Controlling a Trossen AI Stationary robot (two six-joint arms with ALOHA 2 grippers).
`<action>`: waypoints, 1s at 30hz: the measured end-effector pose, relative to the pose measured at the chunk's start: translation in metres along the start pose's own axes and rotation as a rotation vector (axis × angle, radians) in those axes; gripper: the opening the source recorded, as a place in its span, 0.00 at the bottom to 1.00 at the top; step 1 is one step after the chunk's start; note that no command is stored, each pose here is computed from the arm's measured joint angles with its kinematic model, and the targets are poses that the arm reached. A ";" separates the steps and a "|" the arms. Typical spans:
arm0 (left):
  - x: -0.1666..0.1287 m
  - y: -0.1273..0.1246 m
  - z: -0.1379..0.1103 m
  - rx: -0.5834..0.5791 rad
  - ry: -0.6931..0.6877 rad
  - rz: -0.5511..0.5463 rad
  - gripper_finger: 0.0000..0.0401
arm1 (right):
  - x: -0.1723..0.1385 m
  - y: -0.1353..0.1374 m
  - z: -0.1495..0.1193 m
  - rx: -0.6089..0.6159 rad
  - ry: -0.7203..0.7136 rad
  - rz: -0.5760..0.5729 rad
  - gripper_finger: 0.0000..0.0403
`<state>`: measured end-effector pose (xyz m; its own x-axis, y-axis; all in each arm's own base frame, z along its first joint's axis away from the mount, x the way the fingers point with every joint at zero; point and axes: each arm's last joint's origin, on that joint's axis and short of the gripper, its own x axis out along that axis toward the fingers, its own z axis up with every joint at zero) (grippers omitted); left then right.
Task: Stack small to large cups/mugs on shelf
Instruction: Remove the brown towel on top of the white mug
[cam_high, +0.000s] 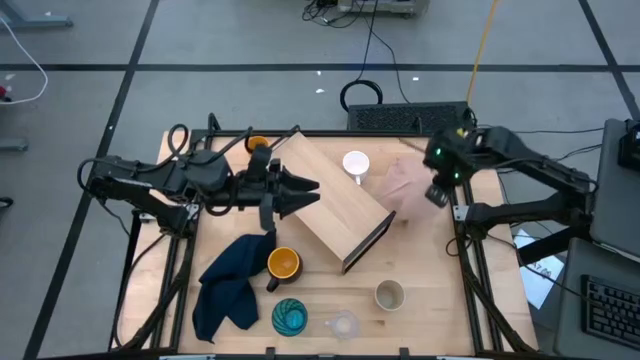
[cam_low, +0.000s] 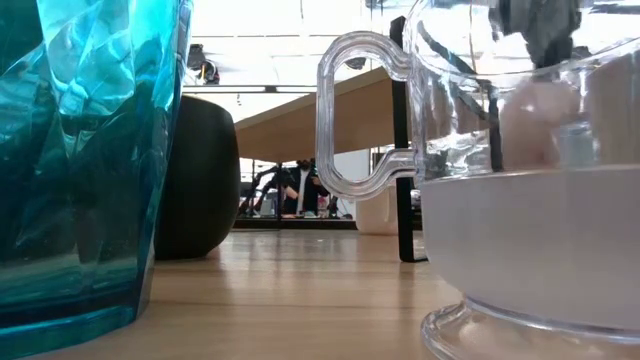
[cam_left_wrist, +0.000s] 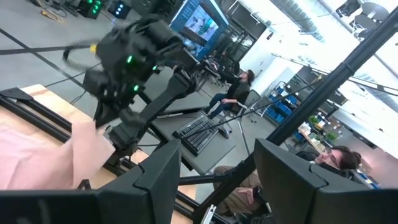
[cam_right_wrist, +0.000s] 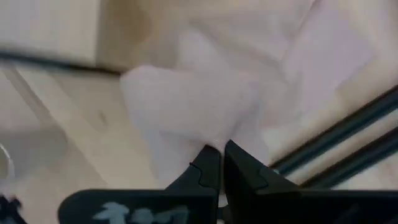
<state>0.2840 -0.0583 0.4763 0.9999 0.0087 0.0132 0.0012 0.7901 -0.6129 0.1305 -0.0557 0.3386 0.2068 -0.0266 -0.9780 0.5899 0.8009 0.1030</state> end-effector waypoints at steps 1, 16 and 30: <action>0.000 0.000 0.000 0.000 0.004 -0.005 0.51 | 0.008 0.000 -0.004 0.001 0.040 0.004 0.00; 0.000 0.001 -0.002 0.006 0.021 0.006 0.51 | 0.115 0.004 -0.054 0.047 0.275 0.251 0.00; 0.000 0.003 -0.005 -0.001 0.050 0.028 0.51 | 0.124 0.007 -0.051 0.106 0.223 0.331 0.37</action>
<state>0.2839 -0.0585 0.4707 0.9990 0.0006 -0.0437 -0.0273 0.7894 -0.6133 0.1202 -0.0228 0.2087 0.2316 0.3615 -0.9031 0.5994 0.6782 0.4252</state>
